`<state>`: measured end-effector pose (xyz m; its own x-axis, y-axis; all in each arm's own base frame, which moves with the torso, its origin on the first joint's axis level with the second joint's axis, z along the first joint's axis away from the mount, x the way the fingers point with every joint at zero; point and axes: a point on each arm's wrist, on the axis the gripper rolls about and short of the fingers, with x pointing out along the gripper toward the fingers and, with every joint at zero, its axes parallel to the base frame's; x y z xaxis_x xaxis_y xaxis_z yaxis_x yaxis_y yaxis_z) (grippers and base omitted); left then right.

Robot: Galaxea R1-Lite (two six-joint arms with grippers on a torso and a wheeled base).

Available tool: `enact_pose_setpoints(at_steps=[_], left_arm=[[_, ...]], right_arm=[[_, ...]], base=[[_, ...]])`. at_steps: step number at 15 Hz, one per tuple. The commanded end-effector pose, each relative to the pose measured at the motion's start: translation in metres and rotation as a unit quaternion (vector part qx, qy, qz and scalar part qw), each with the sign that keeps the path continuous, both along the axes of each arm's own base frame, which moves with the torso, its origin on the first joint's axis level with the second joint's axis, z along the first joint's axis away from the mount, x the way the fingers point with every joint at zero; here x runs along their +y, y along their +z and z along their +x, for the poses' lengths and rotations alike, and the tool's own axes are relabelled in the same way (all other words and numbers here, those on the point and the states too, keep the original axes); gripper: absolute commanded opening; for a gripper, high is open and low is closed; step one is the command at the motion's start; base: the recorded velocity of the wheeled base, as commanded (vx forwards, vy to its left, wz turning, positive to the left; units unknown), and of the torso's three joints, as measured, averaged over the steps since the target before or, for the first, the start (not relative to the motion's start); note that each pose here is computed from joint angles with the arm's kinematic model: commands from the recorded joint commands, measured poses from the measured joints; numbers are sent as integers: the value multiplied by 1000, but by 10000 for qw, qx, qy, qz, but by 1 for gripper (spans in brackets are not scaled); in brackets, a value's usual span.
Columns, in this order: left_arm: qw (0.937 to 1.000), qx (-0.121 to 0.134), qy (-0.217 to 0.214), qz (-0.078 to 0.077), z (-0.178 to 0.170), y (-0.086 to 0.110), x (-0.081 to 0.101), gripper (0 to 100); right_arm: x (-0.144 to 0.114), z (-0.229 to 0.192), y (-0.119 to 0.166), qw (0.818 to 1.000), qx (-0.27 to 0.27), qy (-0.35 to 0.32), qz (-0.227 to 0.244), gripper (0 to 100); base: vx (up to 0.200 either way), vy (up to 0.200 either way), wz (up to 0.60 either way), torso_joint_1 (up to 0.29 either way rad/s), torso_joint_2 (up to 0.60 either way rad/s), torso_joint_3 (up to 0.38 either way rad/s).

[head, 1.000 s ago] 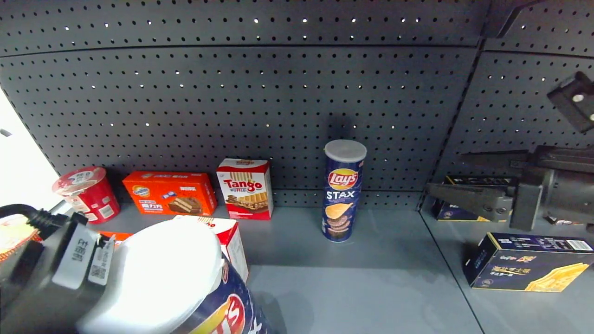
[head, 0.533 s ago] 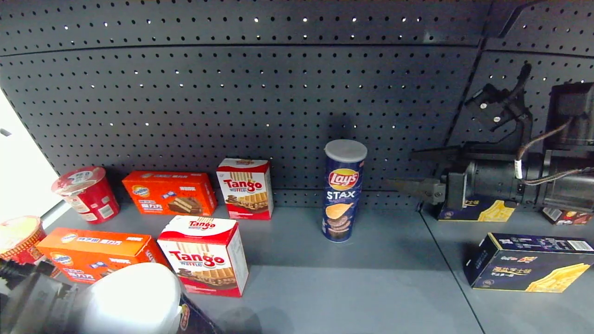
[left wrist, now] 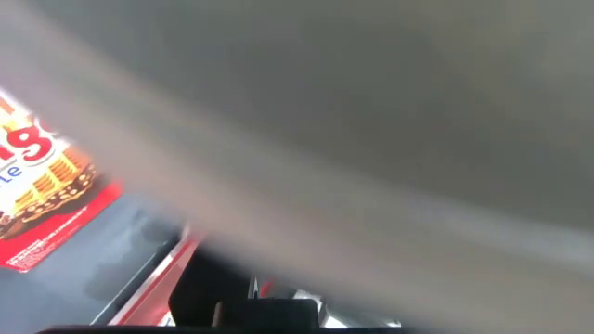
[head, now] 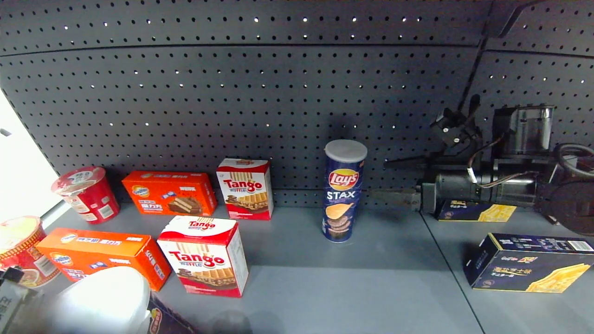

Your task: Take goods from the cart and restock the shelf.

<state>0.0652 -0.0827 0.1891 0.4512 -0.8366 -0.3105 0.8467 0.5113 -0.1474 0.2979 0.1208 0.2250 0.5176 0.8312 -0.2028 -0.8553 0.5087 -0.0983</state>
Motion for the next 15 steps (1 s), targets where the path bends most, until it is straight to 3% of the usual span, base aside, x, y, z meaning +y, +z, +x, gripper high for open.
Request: enact_pose_setpoints(at_steps=[1, 5, 15], left_arm=[[10000, 33, 13, -4, 0, -2, 1, 0], [9998, 165, 77, -109, -4, -5, 4, 0], [9998, 167, 100, -101, -3, -5, 5, 0]], right_arm=[[6, 16, -10, 10000, 75, 21, -25, 100], [15, 30, -21, 9998, 165, 87, -72, 100], [36, 38, -43, 9987, 308, 344, -196, 100]], base=[[0, 0, 0, 0, 0, 0], [0, 0, 0, 0, 0, 0], [0, 0, 0, 0, 0, 0]])
